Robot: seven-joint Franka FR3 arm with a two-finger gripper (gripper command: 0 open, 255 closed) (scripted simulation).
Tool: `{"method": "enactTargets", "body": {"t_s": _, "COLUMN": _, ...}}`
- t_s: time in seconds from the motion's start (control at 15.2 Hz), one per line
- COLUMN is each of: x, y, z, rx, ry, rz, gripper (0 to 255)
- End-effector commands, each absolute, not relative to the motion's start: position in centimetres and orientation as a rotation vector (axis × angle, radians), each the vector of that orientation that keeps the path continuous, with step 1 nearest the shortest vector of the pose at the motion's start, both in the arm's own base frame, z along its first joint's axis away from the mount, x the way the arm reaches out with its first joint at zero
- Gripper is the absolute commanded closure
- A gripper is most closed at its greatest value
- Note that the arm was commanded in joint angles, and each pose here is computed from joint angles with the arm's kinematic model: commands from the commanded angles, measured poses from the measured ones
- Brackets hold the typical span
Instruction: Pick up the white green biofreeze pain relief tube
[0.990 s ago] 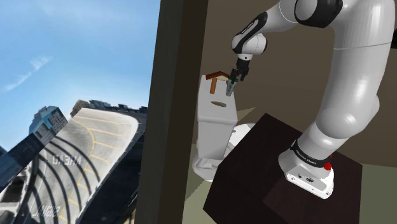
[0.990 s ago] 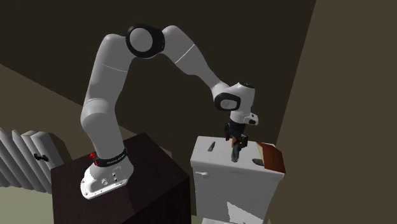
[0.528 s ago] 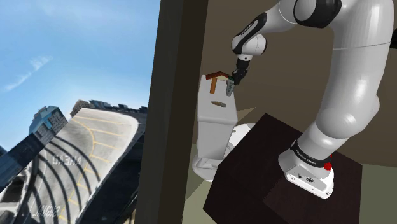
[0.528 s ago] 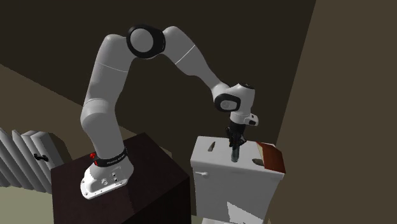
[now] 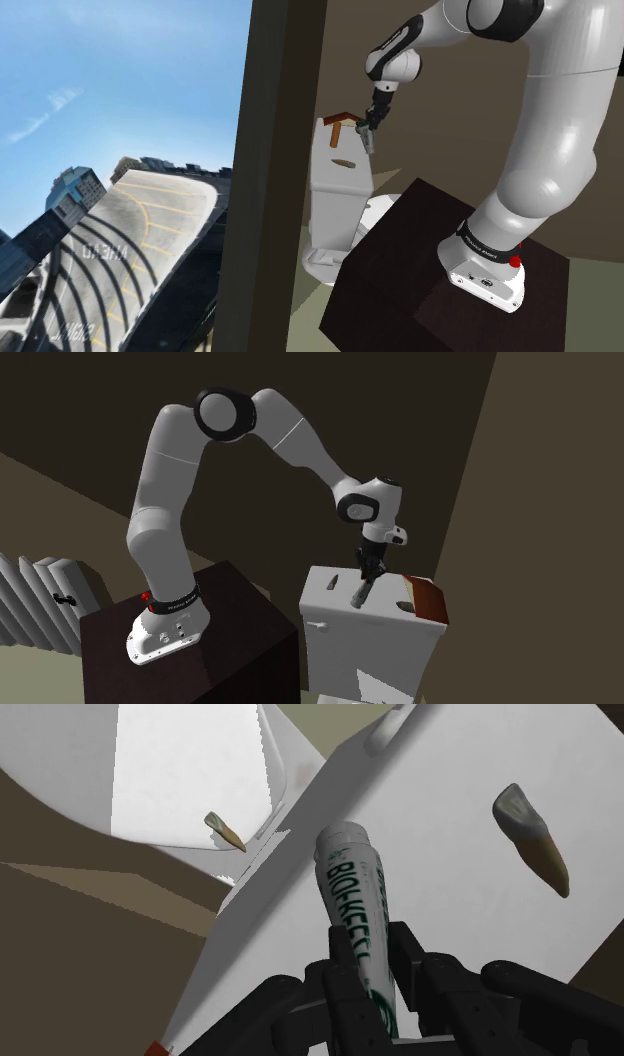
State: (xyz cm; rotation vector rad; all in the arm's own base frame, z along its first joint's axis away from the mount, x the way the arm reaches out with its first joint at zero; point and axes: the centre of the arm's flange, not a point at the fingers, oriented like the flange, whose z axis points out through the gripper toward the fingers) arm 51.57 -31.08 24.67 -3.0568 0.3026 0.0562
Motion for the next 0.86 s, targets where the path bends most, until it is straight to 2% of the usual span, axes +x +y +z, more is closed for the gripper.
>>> {"method": "enactTargets", "body": {"t_s": 0.0, "x": 51.6, "y": -31.0, "z": 25.7, "rx": -3.057, "ry": 0.302, "rz": 0.056, "gripper": 255}}
{"method": "enactTargets", "body": {"t_s": 0.79, "x": 51.6, "y": -31.0, "z": 31.1, "rx": -3.057, "ry": 0.302, "rz": 0.056, "gripper": 255}}
